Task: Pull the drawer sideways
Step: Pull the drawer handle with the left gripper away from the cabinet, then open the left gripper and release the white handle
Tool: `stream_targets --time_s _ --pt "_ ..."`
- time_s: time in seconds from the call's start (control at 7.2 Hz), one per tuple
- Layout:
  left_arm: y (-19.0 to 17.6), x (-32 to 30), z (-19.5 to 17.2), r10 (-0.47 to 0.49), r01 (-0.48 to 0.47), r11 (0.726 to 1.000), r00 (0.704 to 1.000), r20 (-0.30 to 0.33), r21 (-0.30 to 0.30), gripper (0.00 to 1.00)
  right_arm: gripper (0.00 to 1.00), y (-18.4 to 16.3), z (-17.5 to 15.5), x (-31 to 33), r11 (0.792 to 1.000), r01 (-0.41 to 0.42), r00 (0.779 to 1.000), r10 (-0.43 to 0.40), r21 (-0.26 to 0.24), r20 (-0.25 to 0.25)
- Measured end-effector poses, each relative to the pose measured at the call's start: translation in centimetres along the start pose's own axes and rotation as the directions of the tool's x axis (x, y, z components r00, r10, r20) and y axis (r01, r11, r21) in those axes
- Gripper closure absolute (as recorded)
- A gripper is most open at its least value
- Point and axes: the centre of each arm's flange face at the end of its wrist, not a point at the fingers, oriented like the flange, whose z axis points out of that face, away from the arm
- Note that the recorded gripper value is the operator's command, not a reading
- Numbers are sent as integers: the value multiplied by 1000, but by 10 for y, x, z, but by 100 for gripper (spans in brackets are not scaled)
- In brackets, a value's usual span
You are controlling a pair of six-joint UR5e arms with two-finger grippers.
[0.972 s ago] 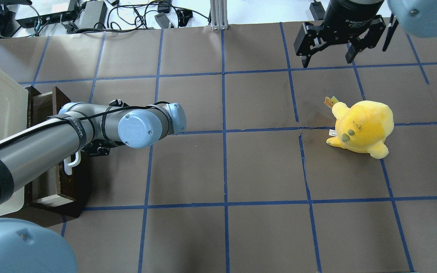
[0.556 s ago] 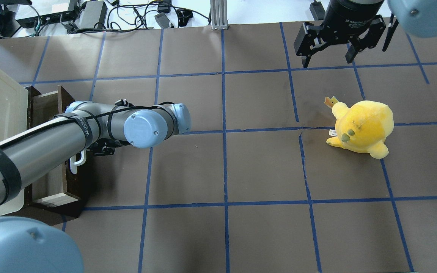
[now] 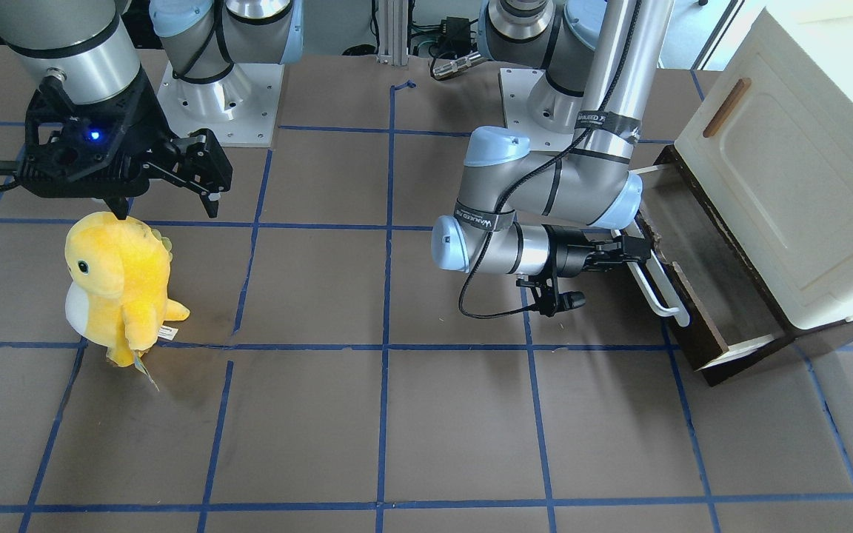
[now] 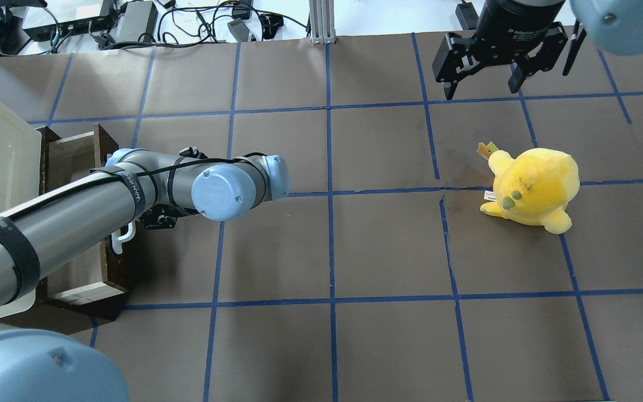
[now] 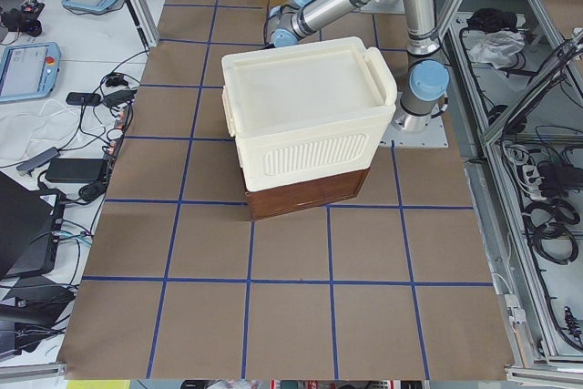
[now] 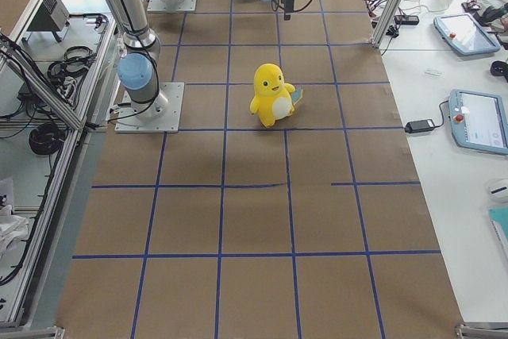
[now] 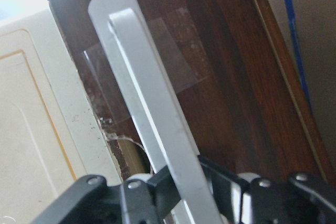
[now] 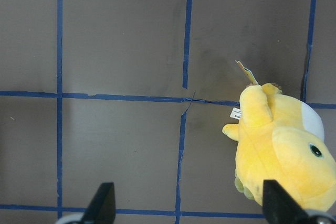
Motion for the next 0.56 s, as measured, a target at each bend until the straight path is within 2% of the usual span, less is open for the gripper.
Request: stream_targets --time_s 0.28,0.42,0.56 --pt "1 0 -7 0 0 1000 1000 3 13 83 0 0 0 0 1000 0 1000 0 0 0" --pt "1 1 -8 0 0 1000 1000 4 16 77 0 0 0 0 1000 0 1000 0 0 0" --pt "1 1 -10 0 0 1000 1000 5 19 5 0 0 0 0 1000 0 1000 0 0 0"
